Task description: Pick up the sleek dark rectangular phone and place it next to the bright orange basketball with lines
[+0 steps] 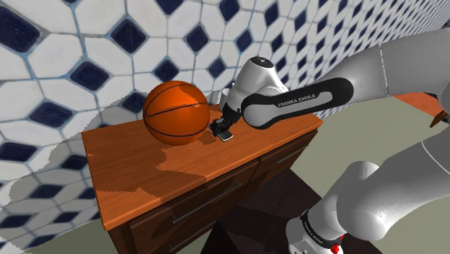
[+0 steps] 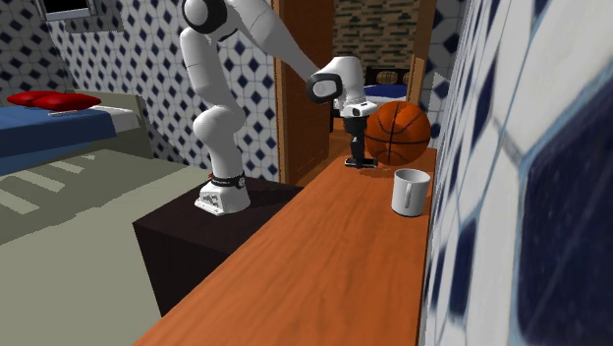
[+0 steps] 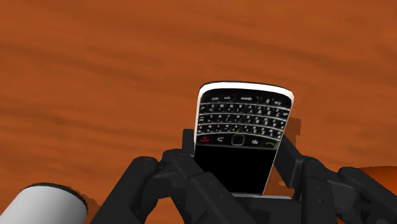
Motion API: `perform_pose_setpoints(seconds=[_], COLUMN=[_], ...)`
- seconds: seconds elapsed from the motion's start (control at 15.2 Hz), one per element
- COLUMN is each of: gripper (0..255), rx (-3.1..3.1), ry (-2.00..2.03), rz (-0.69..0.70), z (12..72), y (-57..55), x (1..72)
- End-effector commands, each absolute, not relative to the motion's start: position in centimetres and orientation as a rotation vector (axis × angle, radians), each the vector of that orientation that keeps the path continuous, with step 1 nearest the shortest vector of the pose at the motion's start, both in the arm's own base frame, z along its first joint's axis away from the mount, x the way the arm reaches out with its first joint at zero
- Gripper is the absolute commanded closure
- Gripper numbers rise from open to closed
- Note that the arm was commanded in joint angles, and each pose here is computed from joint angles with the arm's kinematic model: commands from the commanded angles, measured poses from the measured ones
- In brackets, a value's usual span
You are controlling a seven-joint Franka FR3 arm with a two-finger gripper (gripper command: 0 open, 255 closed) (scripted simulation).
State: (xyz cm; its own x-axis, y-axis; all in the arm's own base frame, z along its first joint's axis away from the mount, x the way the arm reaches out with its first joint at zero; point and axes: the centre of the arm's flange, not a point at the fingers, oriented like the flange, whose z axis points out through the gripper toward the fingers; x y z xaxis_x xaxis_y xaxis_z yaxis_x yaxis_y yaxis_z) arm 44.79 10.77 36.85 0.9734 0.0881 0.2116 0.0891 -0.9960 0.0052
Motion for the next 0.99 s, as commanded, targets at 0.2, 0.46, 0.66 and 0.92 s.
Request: perform_pose_setpoints(seconds=[0.2, 0.46, 0.66, 0.92], gripper=[255, 255, 255, 0], rx=[-3.116, -3.116, -3.116, -3.116], ry=[-0.14, -0.14, -0.14, -0.14], rz=[-0.335, -0.335, -0.335, -0.335], z=[34.0, 34.0, 34.0, 34.0], y=[10.7, 10.7, 10.7, 10.7], x=[44.8, 44.8, 44.8, 44.8])
